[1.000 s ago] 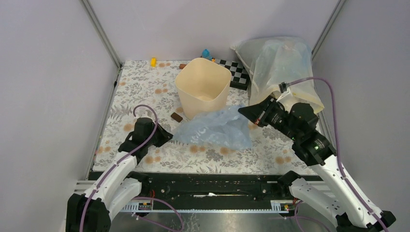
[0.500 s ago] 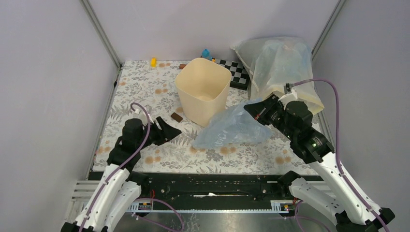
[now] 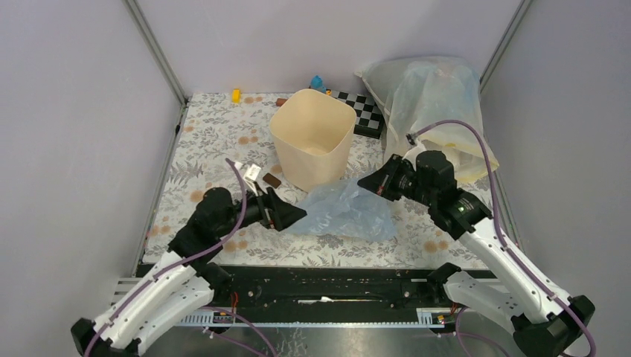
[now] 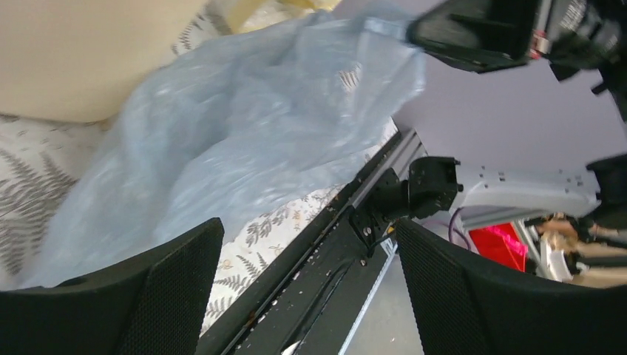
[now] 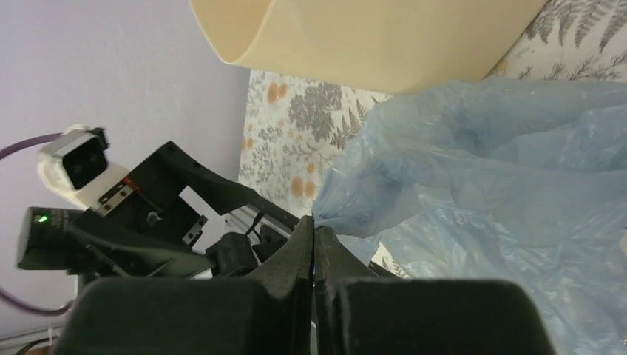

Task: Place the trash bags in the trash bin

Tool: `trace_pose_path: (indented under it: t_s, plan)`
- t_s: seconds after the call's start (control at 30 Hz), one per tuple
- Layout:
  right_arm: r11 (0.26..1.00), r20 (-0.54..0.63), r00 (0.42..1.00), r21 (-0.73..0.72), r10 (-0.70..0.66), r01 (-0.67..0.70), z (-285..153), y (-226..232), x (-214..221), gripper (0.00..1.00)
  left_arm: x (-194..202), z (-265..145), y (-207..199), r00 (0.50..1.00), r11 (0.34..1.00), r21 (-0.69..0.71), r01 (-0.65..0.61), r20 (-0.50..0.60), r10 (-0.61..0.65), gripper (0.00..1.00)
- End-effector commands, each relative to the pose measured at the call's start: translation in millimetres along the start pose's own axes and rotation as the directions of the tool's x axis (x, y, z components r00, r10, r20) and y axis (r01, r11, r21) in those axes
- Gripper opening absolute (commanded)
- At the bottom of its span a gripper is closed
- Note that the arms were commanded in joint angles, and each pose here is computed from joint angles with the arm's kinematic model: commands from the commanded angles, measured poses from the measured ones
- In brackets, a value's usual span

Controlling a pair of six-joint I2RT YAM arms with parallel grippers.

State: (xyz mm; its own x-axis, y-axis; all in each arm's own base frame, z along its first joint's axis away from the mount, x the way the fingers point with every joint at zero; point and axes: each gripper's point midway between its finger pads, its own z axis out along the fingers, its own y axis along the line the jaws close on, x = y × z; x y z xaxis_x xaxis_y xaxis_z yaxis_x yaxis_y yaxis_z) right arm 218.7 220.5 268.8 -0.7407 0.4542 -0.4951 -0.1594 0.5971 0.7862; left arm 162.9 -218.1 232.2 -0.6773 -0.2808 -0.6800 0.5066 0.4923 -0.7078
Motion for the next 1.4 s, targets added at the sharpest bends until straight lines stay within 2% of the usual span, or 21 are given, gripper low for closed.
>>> trace_pose_path:
  t_s: [0.0,0.23,0.43,0.53,0.67,0.83,0.87,0.93,1.0,1.03,1.07,1.1,1.2,1.27,1.37]
  plan:
    - [0.998,-0.135,0.990,-0.054,-0.029,0.021,11,7,26,0.00,-24,17,-41,0.980,0.981,0.066,-0.183,0.095,0.176,0.89]
    - [0.998,-0.163,0.985,-0.050,-0.048,0.040,22,9,43,0.00,-7,49,-66,0.943,0.942,0.058,-0.331,0.046,0.329,0.91]
    - [0.998,-0.181,0.982,-0.045,-0.046,0.039,30,10,49,0.00,3,75,-75,0.904,0.904,-0.023,-0.426,0.020,0.427,0.93]
    - [0.998,-0.191,0.980,-0.049,-0.048,0.040,33,11,52,0.00,3,84,-78,0.892,0.891,-0.054,-0.452,0.012,0.453,0.91]
    - [0.998,-0.195,0.980,-0.056,-0.050,0.040,33,14,54,0.00,2,95,-63,0.871,0.857,-0.165,-0.488,-0.027,0.490,0.80]
    - [0.996,-0.189,0.980,-0.075,-0.054,0.040,30,19,52,0.00,-6,100,-44,0.845,0.810,-0.272,-0.519,-0.025,0.534,0.63]
    - [0.996,-0.189,0.980,-0.080,-0.057,0.042,29,20,52,0.00,-5,101,-43,0.839,0.803,-0.274,-0.529,-0.029,0.543,0.58]
    - [0.996,-0.187,0.981,-0.083,-0.059,0.044,28,20,52,0.02,-3,104,-40,0.831,0.793,-0.274,-0.544,-0.044,0.555,0.43]
    - [0.995,-0.180,0.981,-0.086,-0.073,0.058,27,20,51,0.12,-2,106,-38,0.830,0.789,-0.284,-0.545,-0.055,0.555,0.18]
    - [0.994,-0.168,0.982,-0.080,-0.087,0.074,26,19,48,0.24,-3,105,-35,0.834,0.787,-0.303,-0.538,-0.056,0.549,0.03]
    - [0.994,-0.147,0.985,-0.063,-0.095,0.087,23,16,45,0.36,-5,103,-33,0.841,0.787,-0.324,-0.525,-0.052,0.539,0.00]
    - [0.994,-0.119,0.987,-0.046,-0.104,0.099,20,13,40,0.49,-7,100,-31,0.849,0.792,-0.338,-0.508,-0.043,0.526,0.00]
    - [0.989,-0.036,0.989,0.031,-0.145,0.146,10,-5,28,0.73,-12,92,-31,0.873,0.818,-0.345,-0.460,-0.011,0.487,0.00]
    - [0.982,-0.015,0.985,0.080,-0.171,0.172,6,-24,30,0.80,-19,86,-31,0.894,0.841,-0.345,-0.416,0.016,0.449,0.00]
    - [0.972,-0.039,0.980,0.127,-0.194,0.197,6,-52,44,0.85,-26,80,-30,0.920,0.876,-0.322,-0.358,0.035,0.390,0.00]
